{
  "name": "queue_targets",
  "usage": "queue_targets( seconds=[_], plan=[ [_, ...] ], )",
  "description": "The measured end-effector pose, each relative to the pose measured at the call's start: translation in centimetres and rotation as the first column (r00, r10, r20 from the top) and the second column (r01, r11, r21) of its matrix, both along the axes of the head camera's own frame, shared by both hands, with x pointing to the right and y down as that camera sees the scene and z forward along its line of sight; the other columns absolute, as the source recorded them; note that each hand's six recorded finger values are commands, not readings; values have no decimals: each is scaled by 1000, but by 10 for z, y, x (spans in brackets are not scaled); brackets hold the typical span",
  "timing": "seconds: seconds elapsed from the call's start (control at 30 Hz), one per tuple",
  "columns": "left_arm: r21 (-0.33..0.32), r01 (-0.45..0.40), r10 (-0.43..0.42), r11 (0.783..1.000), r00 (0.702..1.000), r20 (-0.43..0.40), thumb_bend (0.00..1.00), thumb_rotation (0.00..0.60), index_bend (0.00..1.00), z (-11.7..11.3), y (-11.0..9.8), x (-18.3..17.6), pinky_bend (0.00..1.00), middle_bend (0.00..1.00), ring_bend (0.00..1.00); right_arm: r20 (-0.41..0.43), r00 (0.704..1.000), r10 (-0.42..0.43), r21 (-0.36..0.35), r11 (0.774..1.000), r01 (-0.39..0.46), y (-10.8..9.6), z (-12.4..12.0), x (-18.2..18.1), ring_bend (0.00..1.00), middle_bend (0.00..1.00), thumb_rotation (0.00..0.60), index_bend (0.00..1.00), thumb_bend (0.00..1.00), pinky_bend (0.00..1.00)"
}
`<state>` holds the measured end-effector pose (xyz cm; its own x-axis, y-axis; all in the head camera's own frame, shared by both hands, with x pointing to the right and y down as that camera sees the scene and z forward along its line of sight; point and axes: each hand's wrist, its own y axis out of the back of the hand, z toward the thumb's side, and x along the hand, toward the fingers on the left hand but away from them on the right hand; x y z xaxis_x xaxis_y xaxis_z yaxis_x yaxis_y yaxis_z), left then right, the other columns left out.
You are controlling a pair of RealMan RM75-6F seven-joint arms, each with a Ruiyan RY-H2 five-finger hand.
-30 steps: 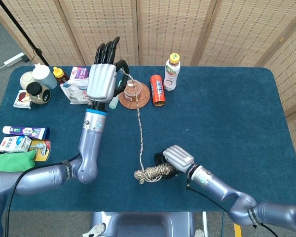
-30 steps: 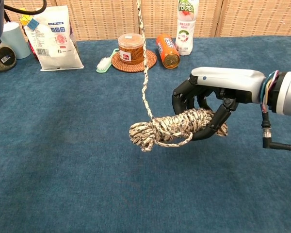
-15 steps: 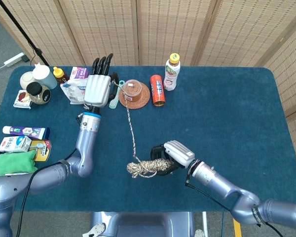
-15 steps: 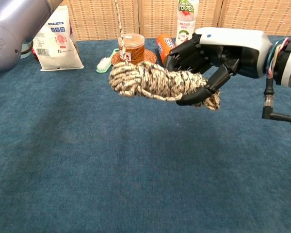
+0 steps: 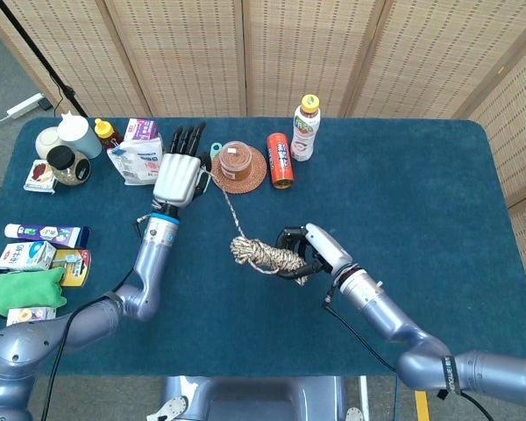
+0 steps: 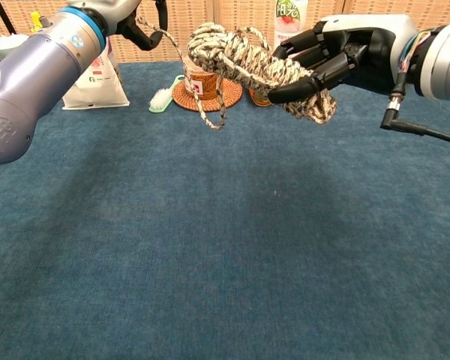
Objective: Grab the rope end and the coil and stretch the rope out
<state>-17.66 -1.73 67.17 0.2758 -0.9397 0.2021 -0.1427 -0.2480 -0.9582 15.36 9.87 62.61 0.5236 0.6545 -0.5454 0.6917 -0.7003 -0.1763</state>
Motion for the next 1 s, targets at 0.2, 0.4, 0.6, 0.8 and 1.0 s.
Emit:
queue_targets(
  seconds=[0.2, 0.4, 0.6, 0.8, 1.0],
  plan=[
    [-13, -48, 48, 999, 998, 31, 426, 600, 603, 14, 13, -2, 0, 0, 0, -16, 995, 94, -44, 994, -95, -11, 0, 3, 544, 619, 600, 751, 748, 645],
    [-18, -108, 109, 994, 992, 64, 425, 600, 603, 23, 26, -3, 0, 0, 0, -49, 980, 191, -34, 981, -193, -25, 0, 8, 544, 621, 600, 749, 750, 645],
    [-32, -147, 149, 989, 986, 70, 424, 600, 602, 28, 36, -3, 0, 0, 0, -125, 956, 265, 13, 964, -266, -39, 4, 15, 544, 621, 600, 748, 750, 646],
    [-37, -173, 175, 984, 982, 66, 424, 600, 602, 29, 42, -2, 0, 0, 0, -180, 932, 315, 45, 949, -312, -50, 11, 20, 544, 621, 600, 748, 750, 646],
    [-39, -221, 222, 974, 975, 25, 424, 600, 603, 23, 54, 11, 0, 0, 0, -275, 889, 366, 82, 930, -357, -61, 25, 33, 544, 621, 600, 748, 750, 646]
  ],
)
